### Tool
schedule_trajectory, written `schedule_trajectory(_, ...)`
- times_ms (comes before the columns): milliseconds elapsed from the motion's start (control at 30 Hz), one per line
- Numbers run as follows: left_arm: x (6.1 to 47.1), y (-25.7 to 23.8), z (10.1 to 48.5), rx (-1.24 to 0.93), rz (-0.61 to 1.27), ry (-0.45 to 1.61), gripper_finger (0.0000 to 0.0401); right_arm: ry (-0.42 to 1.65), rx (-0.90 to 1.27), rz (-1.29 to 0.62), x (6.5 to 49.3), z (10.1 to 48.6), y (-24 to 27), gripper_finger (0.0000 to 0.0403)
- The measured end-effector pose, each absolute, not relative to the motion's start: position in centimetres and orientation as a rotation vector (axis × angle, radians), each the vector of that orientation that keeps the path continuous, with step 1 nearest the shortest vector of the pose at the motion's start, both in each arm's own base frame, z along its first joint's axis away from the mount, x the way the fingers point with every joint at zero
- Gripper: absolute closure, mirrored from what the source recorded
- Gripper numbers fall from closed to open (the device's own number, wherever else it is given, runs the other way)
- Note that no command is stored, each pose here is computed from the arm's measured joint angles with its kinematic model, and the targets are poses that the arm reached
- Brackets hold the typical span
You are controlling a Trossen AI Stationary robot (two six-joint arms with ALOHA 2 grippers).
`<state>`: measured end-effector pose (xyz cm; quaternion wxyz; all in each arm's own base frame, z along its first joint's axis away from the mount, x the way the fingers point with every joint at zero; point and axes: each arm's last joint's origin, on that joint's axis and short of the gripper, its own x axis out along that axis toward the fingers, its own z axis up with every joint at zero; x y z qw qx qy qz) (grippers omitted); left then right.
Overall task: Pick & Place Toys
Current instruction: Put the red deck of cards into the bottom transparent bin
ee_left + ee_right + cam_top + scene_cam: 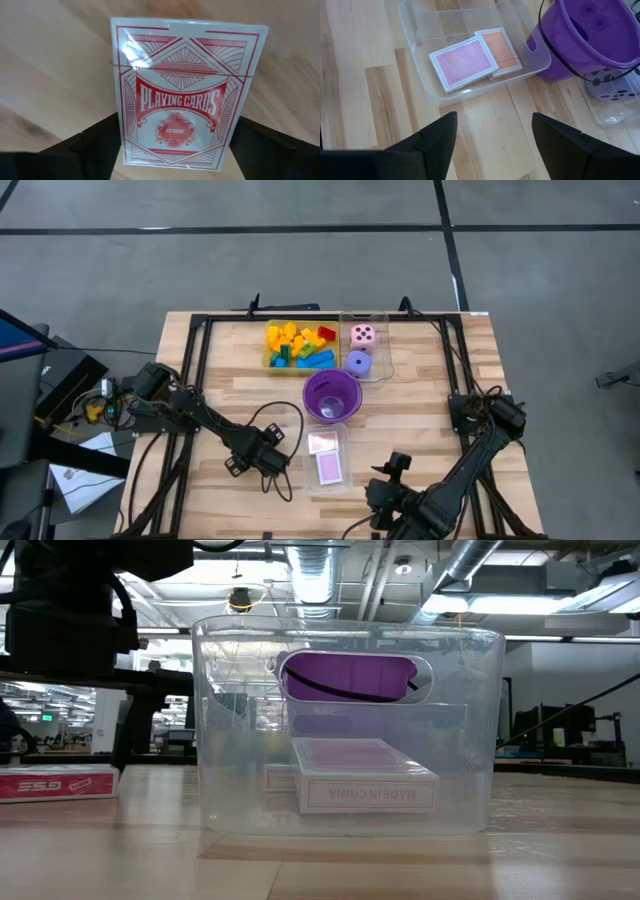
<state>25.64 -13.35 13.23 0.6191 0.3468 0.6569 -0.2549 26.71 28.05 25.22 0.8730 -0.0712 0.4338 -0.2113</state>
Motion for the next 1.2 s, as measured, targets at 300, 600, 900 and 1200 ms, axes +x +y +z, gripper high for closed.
schedule_trajectory(300,25.5,-13.3,13.4,0.619,-0.422,1.547,0.0101,0.906,-0.147,-0.439,26.6,25.2,28.1,0.0152)
schedule_trajectory(600,25.0,-13.2,17.5,0.361,-0.341,1.326,0.01,0.907,-0.156,-0.435,26.6,25.2,28.1,0.0152)
schedule_trajectory(900,23.9,-13.0,22.0,0.104,-0.448,0.936,0.0092,0.807,-0.25,-0.228,28.3,25.7,29.9,0.0152)
schedule_trajectory(1200,24.1,-13.4,22.4,0.0,-0.533,0.847,0.0091,0.558,-0.49,-0.087,31.9,27.6,30.6,0.0152)
